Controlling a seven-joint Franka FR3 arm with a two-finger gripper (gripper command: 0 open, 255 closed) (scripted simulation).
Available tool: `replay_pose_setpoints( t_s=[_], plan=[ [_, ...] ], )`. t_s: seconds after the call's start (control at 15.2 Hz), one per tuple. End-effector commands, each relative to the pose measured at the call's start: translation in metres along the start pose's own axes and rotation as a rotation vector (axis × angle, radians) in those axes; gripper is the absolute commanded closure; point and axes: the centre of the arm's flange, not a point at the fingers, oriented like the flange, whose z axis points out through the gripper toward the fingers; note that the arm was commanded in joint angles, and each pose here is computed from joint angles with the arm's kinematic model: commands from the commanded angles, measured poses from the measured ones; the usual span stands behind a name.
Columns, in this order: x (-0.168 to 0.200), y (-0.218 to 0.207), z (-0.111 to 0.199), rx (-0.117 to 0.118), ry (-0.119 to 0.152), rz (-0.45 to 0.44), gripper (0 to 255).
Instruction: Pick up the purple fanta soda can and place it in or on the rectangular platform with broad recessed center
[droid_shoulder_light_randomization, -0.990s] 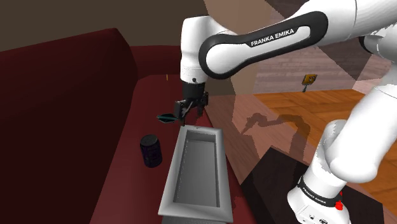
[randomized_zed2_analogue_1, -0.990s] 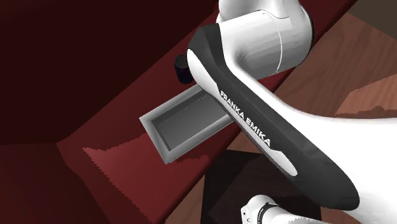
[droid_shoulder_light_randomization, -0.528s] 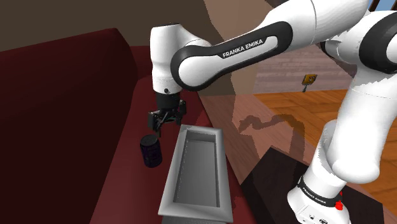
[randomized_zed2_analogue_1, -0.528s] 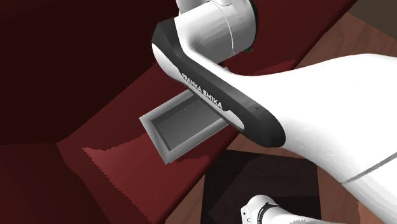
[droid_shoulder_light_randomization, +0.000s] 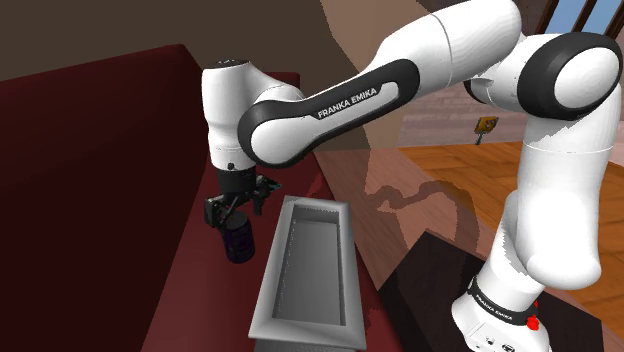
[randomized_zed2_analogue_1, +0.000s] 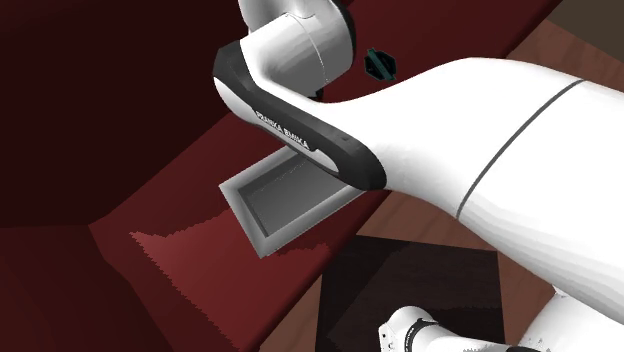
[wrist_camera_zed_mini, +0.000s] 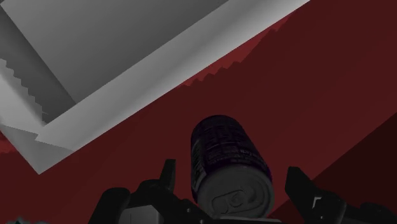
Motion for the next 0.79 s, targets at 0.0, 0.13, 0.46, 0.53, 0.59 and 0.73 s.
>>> replay_pose_setpoints(
  t_s=[0.0, 0.13, 0.46, 0.53, 0.59, 0.73],
  plan=[
    [-0.001, 0.000, 0.010, 0.000, 0.001, 0.000, 0],
    [-0.001, 0.000, 0.020, 0.000, 0.001, 0.000, 0],
    [-0.001, 0.000, 0.023, 0.000, 0.001, 0.000, 0],
    [-0.001, 0.000, 0.023, 0.000, 0.001, 0.000, 0],
    [-0.001, 0.000, 0.023, 0.000, 0.001, 0.000, 0],
    [-0.001, 0.000, 0.023, 0.000, 0.000, 0.000, 255]
  ],
)
